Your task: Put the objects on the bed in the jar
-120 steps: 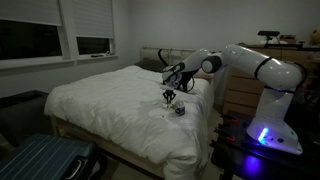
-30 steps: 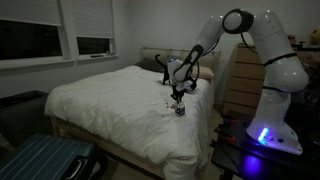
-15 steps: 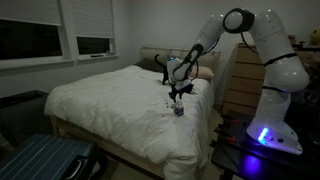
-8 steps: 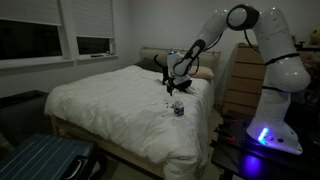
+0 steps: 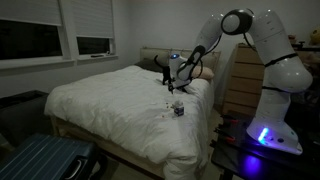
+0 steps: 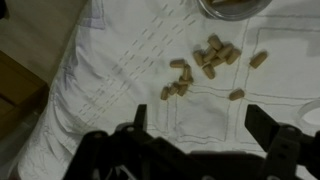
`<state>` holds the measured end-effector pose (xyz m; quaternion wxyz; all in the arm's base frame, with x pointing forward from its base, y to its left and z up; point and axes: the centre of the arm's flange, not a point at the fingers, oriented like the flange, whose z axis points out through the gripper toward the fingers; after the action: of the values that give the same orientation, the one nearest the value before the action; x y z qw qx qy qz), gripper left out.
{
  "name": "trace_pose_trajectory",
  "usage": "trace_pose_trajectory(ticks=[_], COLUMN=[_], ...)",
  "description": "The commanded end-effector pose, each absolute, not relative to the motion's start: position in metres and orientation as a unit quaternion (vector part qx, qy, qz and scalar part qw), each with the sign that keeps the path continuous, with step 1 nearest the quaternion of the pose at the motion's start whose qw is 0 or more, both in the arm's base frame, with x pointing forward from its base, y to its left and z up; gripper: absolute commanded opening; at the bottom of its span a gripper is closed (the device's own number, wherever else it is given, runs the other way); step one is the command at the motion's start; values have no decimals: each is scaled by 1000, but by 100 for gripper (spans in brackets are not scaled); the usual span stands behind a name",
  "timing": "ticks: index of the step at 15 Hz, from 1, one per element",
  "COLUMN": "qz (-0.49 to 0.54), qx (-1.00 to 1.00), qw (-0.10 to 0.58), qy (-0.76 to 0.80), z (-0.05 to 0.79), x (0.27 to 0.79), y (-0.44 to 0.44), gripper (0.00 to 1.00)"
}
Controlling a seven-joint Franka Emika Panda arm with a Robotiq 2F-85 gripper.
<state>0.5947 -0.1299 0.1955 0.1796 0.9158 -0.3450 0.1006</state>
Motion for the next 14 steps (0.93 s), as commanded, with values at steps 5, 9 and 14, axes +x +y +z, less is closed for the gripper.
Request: trace_pose_trajectory(ticks=[5, 9, 14], qz=[99, 118, 132], qx=[906, 904, 900], qw=[186, 175, 144], qy=[-366, -371, -390], z=[130, 105, 78], x=[608, 616, 623], y=[-144, -144, -147], gripper=[100, 100, 100])
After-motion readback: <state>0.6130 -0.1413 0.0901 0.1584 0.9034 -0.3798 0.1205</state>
